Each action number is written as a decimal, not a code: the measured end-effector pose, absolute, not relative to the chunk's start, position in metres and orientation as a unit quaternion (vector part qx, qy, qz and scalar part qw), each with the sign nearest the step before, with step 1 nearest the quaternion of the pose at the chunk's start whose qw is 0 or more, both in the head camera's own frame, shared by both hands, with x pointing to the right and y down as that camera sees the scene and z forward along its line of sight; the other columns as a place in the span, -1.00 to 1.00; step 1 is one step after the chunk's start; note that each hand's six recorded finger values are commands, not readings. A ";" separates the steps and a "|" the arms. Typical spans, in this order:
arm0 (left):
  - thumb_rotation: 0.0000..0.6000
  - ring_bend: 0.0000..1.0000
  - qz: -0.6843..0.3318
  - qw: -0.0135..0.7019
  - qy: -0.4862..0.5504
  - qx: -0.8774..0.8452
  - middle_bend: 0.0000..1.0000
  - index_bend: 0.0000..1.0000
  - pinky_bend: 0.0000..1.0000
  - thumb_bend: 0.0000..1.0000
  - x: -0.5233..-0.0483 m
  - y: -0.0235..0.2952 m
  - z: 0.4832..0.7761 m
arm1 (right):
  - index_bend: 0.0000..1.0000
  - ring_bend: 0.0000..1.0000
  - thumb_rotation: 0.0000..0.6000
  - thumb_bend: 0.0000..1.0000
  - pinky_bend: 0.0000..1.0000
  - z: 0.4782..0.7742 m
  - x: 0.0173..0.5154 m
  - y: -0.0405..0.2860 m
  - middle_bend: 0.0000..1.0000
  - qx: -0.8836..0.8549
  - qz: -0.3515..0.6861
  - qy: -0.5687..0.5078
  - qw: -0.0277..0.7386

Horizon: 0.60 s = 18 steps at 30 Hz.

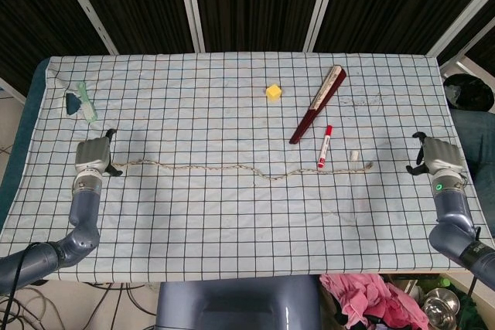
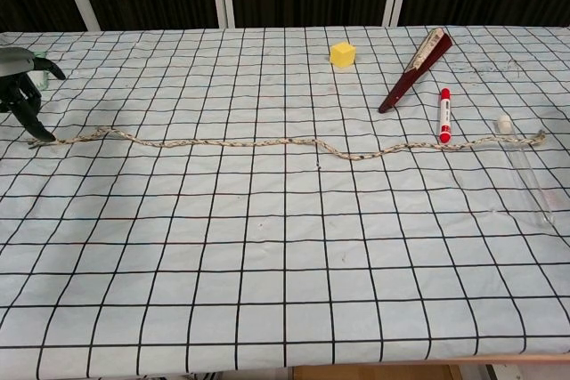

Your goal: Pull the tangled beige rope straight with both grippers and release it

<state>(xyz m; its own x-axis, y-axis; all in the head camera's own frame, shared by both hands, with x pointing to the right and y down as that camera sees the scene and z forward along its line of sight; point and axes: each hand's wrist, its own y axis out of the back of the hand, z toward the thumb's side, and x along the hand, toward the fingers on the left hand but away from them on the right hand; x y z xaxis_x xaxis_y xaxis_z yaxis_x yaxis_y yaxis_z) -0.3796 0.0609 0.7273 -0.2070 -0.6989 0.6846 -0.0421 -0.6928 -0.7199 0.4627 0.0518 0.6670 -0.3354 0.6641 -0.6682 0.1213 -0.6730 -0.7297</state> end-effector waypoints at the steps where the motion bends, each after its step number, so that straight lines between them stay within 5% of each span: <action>1: 1.00 0.38 -0.704 0.234 0.320 -0.589 0.25 -0.71 0.62 -1.00 -0.376 0.059 0.722 | -0.67 0.25 1.00 -0.54 0.15 0.662 0.464 0.049 -0.04 -0.544 0.732 -0.365 0.190; 4: 1.00 0.21 -0.688 0.243 0.333 -0.598 0.12 -0.67 0.46 -1.00 -0.366 0.056 0.705 | -0.67 0.03 1.00 -0.54 -0.09 0.646 0.467 0.040 -0.26 -0.533 0.725 -0.381 0.213; 8: 1.00 -0.26 -0.658 0.271 0.351 -0.609 -0.31 -0.66 -0.04 -1.00 -0.349 0.052 0.675 | -0.67 -0.35 1.00 -0.62 -0.49 0.618 0.471 0.025 -0.66 -0.516 0.709 -0.404 0.260; 11: 1.00 -0.55 -0.635 0.307 0.367 -0.607 -0.56 -0.66 -0.36 -1.00 -0.340 0.055 0.645 | -0.68 -0.55 1.00 -0.66 -0.56 0.601 0.469 0.023 -0.83 -0.517 0.698 -0.404 0.286; 18: 1.00 -0.84 -0.607 0.396 0.403 -0.559 -0.79 -0.66 -0.68 -1.00 -0.357 0.083 0.581 | -0.69 -0.68 1.00 -0.66 -0.59 0.570 0.462 0.044 -0.94 -0.517 0.670 -0.411 0.340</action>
